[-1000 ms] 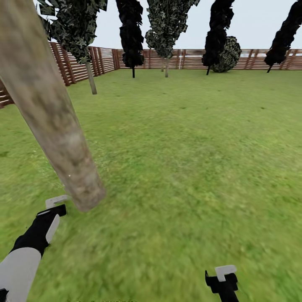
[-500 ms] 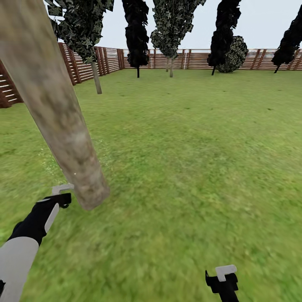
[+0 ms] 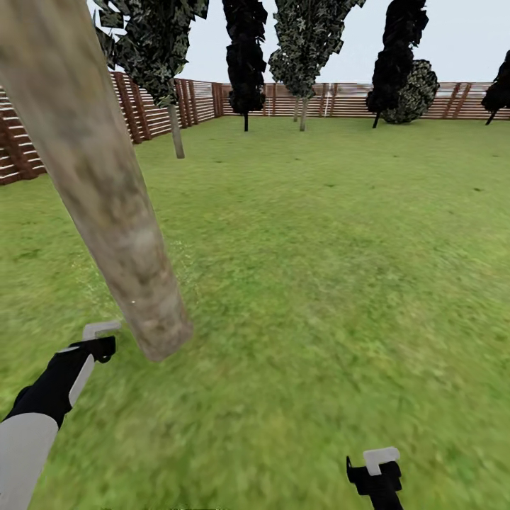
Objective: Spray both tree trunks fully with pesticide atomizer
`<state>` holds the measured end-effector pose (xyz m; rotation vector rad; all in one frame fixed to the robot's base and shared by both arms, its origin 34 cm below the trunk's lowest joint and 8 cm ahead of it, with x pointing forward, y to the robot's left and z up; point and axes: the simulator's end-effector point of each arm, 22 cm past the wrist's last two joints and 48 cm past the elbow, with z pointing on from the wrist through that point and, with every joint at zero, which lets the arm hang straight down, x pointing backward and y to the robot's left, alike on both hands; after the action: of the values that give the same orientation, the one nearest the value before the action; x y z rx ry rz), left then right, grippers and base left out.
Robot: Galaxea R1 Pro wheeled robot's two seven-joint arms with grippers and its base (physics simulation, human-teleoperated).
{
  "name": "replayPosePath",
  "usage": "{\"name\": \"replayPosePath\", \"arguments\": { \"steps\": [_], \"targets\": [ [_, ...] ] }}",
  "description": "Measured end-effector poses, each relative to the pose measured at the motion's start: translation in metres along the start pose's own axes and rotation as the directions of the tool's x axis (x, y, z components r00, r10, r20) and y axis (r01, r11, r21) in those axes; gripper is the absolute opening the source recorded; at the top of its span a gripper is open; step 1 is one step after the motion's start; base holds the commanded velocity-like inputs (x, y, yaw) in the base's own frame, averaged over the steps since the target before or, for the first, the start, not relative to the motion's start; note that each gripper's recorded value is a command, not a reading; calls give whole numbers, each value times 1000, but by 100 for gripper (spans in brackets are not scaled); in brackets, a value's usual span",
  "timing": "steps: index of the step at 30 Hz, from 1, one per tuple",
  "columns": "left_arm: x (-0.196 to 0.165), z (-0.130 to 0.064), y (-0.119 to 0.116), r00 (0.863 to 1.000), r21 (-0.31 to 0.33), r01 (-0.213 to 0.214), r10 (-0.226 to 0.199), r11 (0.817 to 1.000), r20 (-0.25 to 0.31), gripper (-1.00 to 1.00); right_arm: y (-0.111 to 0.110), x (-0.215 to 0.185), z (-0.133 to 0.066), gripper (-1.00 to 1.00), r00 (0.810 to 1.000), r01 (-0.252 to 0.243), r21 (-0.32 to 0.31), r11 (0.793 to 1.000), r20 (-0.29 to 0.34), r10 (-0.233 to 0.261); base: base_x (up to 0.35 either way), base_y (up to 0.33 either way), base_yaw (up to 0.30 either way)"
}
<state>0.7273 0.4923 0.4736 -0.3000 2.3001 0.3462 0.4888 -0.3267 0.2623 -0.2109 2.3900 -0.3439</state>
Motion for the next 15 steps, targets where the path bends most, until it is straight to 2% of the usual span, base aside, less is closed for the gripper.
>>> {"name": "replayPosePath", "arguments": {
  "steps": [3, 7, 15],
  "targets": [
    [4, 0, -2, 1000, 7, -3, 3, 1000, -6, -100, 0, 0, 0, 100, 1000, 0, 0, 1000, 0, 0, 0, -58, 148],
    [6, 0, -6, 1000, 13, -7, 8, 1000, -13, -100, 0, 0, 0, 100, 1000, 0, 1, 1000, 0, 0, 14, -260, 6],
    [6, -1, -6, 1000, 11, -6, 6, 1000, -14, -100, -1, 0, 0, 100, 1000, 1, 2, 1000, 1, -1, 205, -207, 0]
  ]
}}
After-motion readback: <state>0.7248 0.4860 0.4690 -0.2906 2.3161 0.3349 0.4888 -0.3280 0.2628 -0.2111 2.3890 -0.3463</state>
